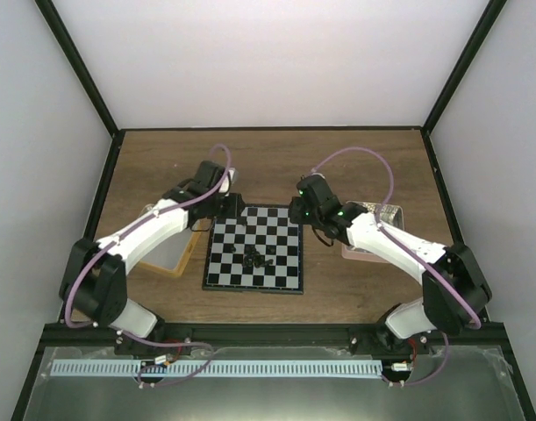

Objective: Set up the chess pieces on the board
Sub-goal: Pick up the chess piece from the chessboard.

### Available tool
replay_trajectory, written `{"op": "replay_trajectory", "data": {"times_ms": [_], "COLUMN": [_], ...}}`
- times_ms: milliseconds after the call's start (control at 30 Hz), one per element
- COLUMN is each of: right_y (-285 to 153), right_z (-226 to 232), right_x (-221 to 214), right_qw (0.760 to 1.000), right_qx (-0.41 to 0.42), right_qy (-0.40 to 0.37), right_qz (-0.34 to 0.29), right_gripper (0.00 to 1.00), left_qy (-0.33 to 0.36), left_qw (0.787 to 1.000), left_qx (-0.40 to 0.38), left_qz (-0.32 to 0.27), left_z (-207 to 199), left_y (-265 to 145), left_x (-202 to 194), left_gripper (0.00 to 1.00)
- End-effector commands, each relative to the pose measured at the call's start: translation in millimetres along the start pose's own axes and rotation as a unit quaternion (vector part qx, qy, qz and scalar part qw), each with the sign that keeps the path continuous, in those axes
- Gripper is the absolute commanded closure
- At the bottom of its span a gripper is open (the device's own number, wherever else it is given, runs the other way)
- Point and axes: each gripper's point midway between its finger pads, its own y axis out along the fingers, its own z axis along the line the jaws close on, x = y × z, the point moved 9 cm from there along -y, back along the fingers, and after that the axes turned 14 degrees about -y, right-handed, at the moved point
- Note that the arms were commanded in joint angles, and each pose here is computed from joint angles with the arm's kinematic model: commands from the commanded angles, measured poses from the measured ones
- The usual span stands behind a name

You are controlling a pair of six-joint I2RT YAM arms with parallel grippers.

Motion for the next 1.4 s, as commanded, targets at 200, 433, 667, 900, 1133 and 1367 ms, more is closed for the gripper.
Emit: {"op": "replay_trajectory", "data": {"times_ms": [200, 433, 667, 900, 1133, 1367], "right_y": [-10, -8, -6, -3, -1, 0], "right_z": [-23, -24, -23, -23, -23, -23], "right_x": [-8, -9, -9, -10, -10, -10], "right_qw": [0.999, 1.000, 1.000, 1.000, 1.000, 1.000], "right_qx": [-0.014, -0.013, -0.011, -0.010, -0.011, -0.011], "right_qy": [0.018, 0.011, 0.007, 0.005, 0.003, 0.002], "right_qz": [-0.026, -0.026, -0.025, -0.022, -0.021, -0.021], "right_gripper": [0.59, 0.60, 0.60, 0.60, 0.60, 0.60], "left_qy": [-0.003, 0.001, 0.004, 0.009, 0.015, 0.022], "left_qw": [0.993, 0.988, 0.986, 0.987, 0.987, 0.986], "left_qx": [0.089, 0.116, 0.128, 0.121, 0.128, 0.148], "left_qz": [0.072, 0.099, 0.105, 0.104, 0.101, 0.079], "left_z": [-9, -6, -5, -8, -8, -7], "left_y": [41, 67, 81, 84, 86, 87], "left_x": [-9, -14, -12, -8, -7, 0], "left_gripper": [0.61, 0.70, 0.76, 0.84, 0.95, 0.96]}}
